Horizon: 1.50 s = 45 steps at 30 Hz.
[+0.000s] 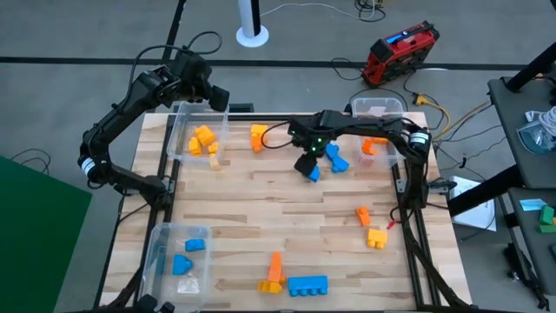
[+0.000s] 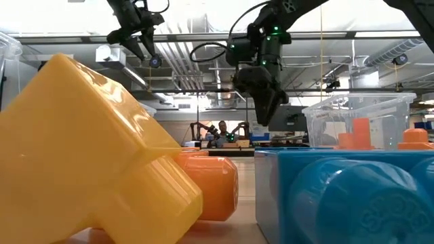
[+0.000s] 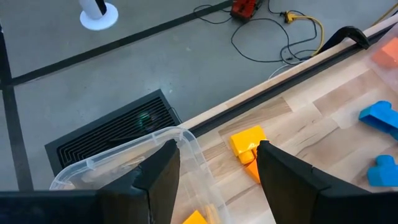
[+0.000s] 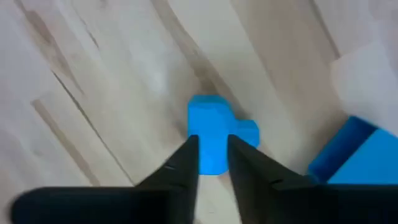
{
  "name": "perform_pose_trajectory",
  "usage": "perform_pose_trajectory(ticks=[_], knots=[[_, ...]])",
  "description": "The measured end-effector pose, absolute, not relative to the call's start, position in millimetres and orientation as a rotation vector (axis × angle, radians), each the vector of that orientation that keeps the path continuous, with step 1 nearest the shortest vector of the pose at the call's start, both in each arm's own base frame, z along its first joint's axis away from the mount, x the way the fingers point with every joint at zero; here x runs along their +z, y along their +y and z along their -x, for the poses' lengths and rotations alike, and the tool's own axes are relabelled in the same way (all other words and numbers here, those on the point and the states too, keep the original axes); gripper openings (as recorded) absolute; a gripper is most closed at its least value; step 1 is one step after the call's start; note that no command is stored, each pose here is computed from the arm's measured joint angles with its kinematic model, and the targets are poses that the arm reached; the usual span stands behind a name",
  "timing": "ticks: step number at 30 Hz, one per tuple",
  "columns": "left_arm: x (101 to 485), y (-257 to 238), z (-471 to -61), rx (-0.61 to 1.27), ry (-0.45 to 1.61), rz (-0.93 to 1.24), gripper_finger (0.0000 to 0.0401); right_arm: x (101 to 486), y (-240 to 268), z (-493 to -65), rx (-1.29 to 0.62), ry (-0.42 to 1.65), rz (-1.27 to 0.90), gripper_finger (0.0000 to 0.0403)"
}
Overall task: Sort blocks
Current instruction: Put the top right blue game piece into the bottom left transparent bin
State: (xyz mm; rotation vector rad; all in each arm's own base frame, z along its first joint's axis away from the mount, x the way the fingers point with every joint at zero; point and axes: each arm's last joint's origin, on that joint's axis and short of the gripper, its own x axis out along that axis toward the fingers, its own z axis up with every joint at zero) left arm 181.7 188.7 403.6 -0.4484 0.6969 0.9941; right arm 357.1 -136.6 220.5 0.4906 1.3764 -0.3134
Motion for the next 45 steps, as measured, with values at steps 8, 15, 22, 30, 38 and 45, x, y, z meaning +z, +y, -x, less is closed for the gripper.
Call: perform_pose_trajectory(ticks=[8,15,22,30,38,45], knots=[[403.7,188.7,-181.7,0.990,0.700,0.439,0.0190,204.9,-134.5,-351.7,-0.381,1.416,-0.485,0.0315],[405.2,189.7,-182.7,0.989,0.681,0.430,0.0190,189.1,-128.1,-347.1,-0.391,1.447,-0.506,0.0396],[406.0,190.3,-183.3,0.989,0.669,0.426,0.0190,172.6,-119.8,-347.3,-0.374,1.428,-0.486,0.0398],[405.8,190.4,-183.4,0.990,0.669,0.426,0.0190,151.0,-117.4,-340.6,-0.375,1.415,-0.486,0.0398],[406.3,190.6,-183.6,0.990,0.663,0.425,0.0190,141.6,-117.2,-340.2,-0.350,1.377,-0.449,0.0382],[406.5,190.7,-183.7,0.990,0.661,0.424,0.0190,138.2,-115.5,-339.0,-0.351,1.375,-0.430,0.0326]])
